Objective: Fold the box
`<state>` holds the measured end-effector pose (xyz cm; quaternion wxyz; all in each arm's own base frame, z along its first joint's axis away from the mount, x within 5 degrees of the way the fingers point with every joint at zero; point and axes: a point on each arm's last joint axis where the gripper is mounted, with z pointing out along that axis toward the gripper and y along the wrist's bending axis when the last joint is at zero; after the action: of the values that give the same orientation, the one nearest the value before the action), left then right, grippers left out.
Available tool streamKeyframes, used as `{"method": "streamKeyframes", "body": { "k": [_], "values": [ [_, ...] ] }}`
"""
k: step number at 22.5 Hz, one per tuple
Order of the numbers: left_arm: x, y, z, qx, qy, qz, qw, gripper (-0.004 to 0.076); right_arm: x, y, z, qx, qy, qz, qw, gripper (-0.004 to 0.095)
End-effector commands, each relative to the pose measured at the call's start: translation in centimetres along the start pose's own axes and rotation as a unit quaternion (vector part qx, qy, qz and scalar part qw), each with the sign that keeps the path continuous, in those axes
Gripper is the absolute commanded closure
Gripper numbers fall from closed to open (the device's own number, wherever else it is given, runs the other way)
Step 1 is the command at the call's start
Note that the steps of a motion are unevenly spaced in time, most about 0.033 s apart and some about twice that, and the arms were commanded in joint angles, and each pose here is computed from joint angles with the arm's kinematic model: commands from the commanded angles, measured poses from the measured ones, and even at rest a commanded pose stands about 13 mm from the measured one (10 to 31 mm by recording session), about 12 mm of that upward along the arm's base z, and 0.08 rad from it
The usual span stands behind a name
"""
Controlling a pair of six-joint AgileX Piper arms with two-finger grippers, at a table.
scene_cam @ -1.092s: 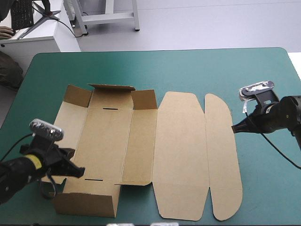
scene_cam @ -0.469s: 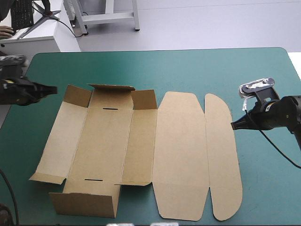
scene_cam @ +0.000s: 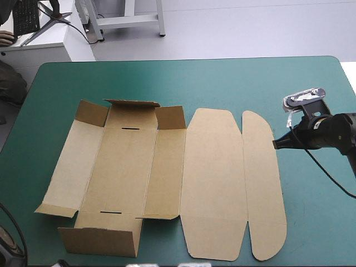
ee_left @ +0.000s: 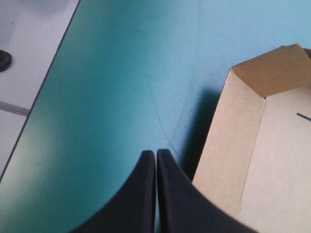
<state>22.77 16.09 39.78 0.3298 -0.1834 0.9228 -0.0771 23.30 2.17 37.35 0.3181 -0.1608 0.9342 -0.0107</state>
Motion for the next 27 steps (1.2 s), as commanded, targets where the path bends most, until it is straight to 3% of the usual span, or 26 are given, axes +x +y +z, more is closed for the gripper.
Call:
{"method": "streamKeyframes", "body": {
  "k": [1, 5, 7, 9, 11, 16, 27],
  "values": [
    [0.0, -1.0, -1.6, 0.012, -0.010, 0.014, 1.000, 0.0732, -0.7, -0.3, -1.3, 0.014, -0.046, -0.002, 0.999, 0.0923],
    [0.0, -1.2, -1.6, 0.020, -0.013, 0.012, 1.000, 0.0680, -0.8, -0.3, -1.3, 0.015, -0.049, -0.005, 0.999, 0.0923],
    [0.2, -1.4, -1.2, 0.025, -0.006, 0.013, 1.000, 0.0541, -0.8, -0.3, -1.3, 0.015, -0.049, -0.006, 0.999, 0.0923],
    [0.9, -1.6, -0.1, 0.033, 0.017, 0.009, 0.999, 0.0257, -0.8, -0.3, -1.3, 0.015, -0.049, -0.006, 0.999, 0.0923],
    [1.5, -1.2, 0.7, 0.026, 0.036, -0.015, 0.999, 0.0153, -0.8, -0.3, -1.3, 0.015, -0.049, -0.006, 0.999, 0.0923],
    [3.7, -0.3, 2.8, 0.019, 0.089, -0.015, 0.996, 0.0160, -0.8, -0.3, -1.3, 0.013, -0.050, -0.005, 0.999, 0.0923],
    [7.3, 0.8, 6.9, 0.050, 0.130, 0.015, 0.990, 0.0180, -0.9, 0.0, -1.2, 0.000, -0.053, -0.011, 0.999, 0.0923]
  ]
}}
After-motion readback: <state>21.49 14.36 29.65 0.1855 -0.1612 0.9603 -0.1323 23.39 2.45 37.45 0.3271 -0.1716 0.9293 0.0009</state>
